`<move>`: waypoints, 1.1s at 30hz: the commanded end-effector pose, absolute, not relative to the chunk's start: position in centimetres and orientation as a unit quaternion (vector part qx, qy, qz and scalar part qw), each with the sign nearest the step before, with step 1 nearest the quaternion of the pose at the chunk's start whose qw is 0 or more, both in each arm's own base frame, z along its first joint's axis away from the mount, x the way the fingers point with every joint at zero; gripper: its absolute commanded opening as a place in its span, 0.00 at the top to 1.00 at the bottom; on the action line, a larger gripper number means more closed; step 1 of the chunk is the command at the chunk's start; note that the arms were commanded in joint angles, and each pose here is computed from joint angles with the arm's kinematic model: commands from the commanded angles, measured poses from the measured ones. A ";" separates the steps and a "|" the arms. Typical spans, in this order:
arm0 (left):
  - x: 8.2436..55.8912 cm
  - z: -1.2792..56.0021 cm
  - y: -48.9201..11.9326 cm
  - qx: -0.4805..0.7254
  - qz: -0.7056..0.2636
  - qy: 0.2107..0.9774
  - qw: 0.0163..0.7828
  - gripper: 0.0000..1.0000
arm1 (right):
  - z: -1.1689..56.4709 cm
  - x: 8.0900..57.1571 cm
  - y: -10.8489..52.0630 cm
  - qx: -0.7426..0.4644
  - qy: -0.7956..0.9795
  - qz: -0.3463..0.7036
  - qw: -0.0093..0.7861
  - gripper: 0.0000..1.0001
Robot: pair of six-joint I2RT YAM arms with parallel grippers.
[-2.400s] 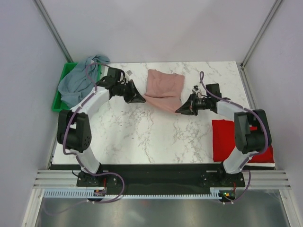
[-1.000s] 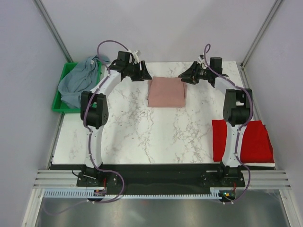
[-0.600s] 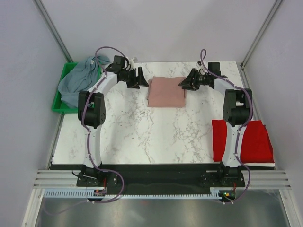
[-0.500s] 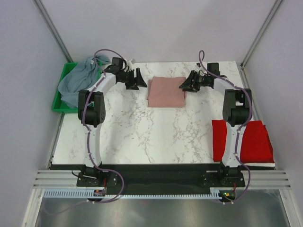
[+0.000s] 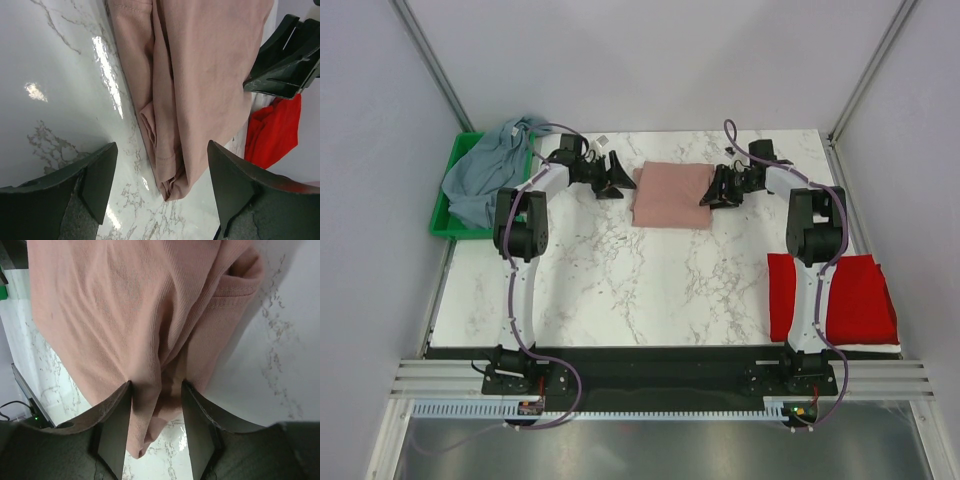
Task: Fold and stack the t-shirts
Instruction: Fold the tshirt
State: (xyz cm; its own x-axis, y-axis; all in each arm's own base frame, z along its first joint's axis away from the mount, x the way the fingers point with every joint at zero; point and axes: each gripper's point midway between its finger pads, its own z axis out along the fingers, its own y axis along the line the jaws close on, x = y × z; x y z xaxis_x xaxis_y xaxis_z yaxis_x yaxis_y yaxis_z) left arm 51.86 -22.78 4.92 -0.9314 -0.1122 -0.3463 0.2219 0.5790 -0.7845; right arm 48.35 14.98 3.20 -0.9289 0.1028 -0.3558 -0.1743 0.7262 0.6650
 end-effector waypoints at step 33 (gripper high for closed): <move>48.0 11.8 -33.2 0.138 -0.548 0.807 0.170 0.98 | 2.9 49.1 13.3 0.073 0.849 0.497 0.165 0.24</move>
State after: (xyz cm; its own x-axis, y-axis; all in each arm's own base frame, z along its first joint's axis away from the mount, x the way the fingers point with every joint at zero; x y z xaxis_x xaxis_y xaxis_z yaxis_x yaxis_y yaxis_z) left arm 48.35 -33.08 12.55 -0.8815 0.0334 -0.4709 0.4439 0.3983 -0.8027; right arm 48.31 13.19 4.31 -0.9393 0.2790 -0.1998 -0.0326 0.5069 0.8614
